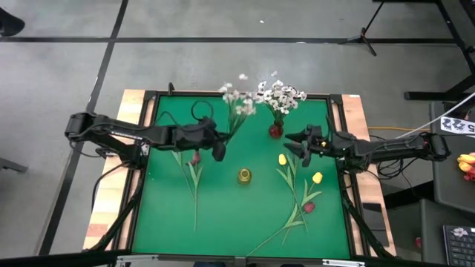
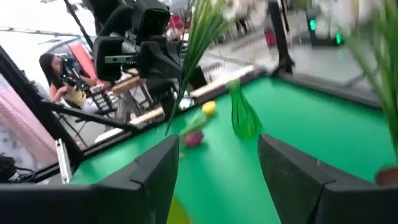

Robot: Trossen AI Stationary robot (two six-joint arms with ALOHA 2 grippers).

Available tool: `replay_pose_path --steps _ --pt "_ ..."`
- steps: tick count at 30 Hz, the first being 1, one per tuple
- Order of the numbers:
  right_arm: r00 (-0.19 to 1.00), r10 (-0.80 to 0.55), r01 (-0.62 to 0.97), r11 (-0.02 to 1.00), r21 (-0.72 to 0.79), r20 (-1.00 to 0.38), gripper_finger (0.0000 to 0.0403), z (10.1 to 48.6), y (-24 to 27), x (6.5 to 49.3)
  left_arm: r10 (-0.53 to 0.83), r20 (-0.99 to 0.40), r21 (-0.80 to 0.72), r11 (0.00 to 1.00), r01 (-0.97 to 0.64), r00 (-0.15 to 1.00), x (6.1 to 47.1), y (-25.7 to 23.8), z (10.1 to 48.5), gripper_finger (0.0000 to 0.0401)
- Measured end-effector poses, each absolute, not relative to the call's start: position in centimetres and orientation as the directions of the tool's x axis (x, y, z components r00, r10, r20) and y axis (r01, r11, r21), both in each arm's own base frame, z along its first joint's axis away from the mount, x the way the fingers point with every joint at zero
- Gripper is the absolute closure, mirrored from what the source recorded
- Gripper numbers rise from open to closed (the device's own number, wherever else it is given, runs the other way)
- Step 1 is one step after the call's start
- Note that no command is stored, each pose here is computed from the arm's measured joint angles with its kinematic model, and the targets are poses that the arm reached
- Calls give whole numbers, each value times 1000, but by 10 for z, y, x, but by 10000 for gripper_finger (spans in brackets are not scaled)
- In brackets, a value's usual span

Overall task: Sort flowers into vase by color
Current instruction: Put the white flower into the red vase

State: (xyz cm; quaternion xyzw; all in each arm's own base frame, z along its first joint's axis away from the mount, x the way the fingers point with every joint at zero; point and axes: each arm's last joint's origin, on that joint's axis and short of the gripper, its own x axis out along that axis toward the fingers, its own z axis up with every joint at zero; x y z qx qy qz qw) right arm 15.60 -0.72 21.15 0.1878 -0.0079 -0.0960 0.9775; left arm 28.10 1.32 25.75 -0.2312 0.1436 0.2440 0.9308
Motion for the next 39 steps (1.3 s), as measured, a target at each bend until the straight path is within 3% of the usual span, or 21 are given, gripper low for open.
replay_pose_path --steps 6,12,19,29,39 --pt "959 -260 216 926 311 109 185 223 -9 161 446 -150 -217 856 -469 883 286 15 282 396" --pt "971 -209 187 968 170 120 184 245 -8 189 447 -30 -122 886 -448 894 288 15 294 398" --pt "976 -191 192 981 3 106 172 280 -8 240 448 0 -68 892 -447 894 288 15 297 394" --pt "956 -294 293 955 -35 -3 59 317 -25 285 448 12 16 894 -448 894 288 15 297 392" --pt "968 -231 233 972 -8 95 56 338 -31 289 456 130 93 878 -469 880 295 16 300 397"
